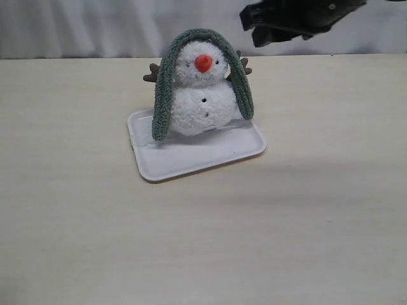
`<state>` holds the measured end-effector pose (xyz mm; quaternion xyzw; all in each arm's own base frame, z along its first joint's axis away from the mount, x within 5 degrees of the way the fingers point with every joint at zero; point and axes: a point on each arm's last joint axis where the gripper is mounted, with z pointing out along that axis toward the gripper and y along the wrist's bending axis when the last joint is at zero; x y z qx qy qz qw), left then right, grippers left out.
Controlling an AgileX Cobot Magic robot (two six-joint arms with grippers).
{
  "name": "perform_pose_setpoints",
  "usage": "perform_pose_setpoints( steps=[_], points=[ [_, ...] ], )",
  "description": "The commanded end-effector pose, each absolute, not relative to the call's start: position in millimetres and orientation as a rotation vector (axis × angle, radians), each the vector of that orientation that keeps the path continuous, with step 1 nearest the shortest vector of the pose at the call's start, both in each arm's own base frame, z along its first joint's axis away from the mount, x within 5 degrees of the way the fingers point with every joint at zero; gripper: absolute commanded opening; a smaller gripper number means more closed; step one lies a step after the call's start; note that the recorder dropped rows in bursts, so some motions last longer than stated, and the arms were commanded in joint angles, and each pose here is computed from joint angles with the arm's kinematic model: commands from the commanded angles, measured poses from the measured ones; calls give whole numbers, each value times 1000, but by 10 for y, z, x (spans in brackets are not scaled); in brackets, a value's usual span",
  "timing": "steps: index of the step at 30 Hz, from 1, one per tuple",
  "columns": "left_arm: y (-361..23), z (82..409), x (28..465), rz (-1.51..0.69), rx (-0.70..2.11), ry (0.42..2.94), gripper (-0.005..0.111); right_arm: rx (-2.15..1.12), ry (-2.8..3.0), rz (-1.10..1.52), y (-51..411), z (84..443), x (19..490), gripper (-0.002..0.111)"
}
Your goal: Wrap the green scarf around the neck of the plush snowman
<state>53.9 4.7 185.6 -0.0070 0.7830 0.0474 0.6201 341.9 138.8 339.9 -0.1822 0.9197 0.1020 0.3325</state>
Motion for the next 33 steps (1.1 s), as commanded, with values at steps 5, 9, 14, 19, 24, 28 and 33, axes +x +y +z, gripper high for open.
perform_pose_setpoints(
  steps=[5, 9, 14, 19, 24, 28, 33],
  points=[
    [47, 1856, 541, 110, -14, 1790, 0, -622, 2198, 147, 1702, 3059, 4376, 43],
    [47, 1856, 541, 110, -14, 1790, 0, -813, 2171, 14, 1754, 3009, 4600, 43],
    [47, 1856, 541, 110, -14, 1790, 0, -1057, 2068, 22, 1922, 3017, 4606, 43],
    [47, 1856, 541, 110, -14, 1790, 0, -1243, 2035, -20, 2001, 2978, 4528, 43],
    [47, 1856, 541, 110, -14, 1790, 0, -1266, 2020, -26, 2022, 2978, 4519, 43],
    [47, 1856, 541, 110, -14, 1790, 0, -1296, 1997, -44, 2049, 2929, 4542, 43],
    [47, 1856, 541, 110, -14, 1790, 0, -1328, 1996, -95, 2059, 2764, 4618, 43]
  ],
)
